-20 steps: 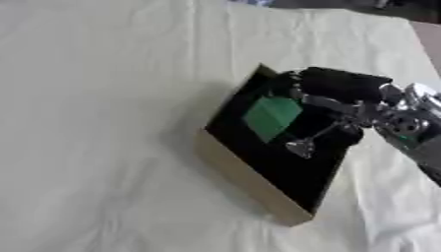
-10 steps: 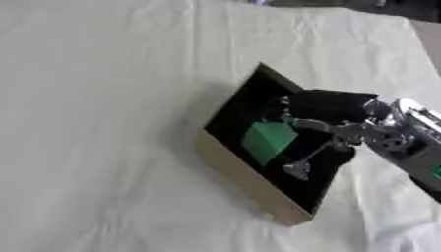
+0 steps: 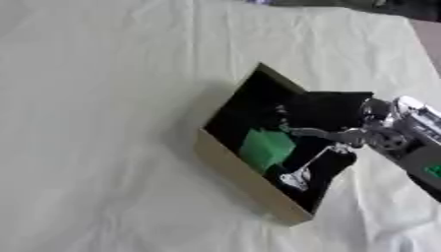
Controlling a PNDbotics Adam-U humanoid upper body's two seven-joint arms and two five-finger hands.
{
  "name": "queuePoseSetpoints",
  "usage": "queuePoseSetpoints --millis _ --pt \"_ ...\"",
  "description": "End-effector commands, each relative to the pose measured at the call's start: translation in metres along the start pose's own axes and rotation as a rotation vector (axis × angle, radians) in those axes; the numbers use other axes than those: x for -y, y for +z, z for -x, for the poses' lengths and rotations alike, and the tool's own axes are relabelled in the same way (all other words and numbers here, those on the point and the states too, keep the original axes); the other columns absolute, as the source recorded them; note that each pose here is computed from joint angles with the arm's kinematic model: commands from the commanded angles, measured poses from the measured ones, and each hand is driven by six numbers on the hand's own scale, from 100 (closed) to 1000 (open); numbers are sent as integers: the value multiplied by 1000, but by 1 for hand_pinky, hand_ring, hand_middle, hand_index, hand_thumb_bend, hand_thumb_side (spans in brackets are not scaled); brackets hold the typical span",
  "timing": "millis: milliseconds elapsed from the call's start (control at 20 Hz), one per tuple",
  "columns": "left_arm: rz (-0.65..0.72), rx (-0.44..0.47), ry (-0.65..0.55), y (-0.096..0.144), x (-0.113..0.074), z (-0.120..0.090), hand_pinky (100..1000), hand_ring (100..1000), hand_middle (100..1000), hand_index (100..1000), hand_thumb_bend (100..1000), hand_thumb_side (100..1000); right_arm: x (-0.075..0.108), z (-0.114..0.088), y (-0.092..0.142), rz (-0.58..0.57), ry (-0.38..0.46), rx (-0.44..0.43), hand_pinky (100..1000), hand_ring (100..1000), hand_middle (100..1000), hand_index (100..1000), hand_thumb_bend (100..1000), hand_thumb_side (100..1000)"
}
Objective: Pick up objects on the table and place them in the box.
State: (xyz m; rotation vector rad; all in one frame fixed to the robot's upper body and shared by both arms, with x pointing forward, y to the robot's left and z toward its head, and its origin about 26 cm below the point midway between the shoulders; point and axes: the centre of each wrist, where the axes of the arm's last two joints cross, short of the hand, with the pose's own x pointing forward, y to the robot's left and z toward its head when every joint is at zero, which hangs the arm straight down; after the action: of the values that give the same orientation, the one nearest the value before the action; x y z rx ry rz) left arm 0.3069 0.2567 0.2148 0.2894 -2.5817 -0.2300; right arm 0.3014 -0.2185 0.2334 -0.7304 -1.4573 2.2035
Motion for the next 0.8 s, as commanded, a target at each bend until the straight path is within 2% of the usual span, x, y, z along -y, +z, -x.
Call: queuePoseSetpoints --millis 50,250,300,450,500,700,750,800 --pt "-6 21 -5 -3 -2 -5 548 659 642 777 100 680 11 4 10 34 67 -21 776 878 847 957 412 558" --pt "-6 19 -7 -3 -2 -5 548 659 642 777 100 681 15 9 15 77 82 -32 783 888 858 962 420 550" --pt "-7 18 -7 -3 -2 -5 548 659 642 777 100 680 15 10 16 81 85 -34 788 893 854 955 448 561" --pt "-6 16 -7 -2 -2 -5 547 658 641 772 100 682 15 13 19 93 84 -38 780 884 845 963 448 581" --pt "-6 16 -7 -2 -2 -5 547 658 642 771 100 680 16 13 19 98 84 -36 778 881 846 971 470 622" --pt "-4 16 -6 -2 -1 -5 547 658 642 770 100 682 15 13 19 98 79 -29 774 874 849 979 491 680" --pt "-4 15 -7 -2 -1 -5 548 658 642 769 100 682 15 13 19 100 80 -29 776 875 851 981 494 674" --pt "-4 14 -8 -2 -2 -5 548 658 642 769 100 681 15 13 18 99 85 -26 783 880 860 989 477 626"
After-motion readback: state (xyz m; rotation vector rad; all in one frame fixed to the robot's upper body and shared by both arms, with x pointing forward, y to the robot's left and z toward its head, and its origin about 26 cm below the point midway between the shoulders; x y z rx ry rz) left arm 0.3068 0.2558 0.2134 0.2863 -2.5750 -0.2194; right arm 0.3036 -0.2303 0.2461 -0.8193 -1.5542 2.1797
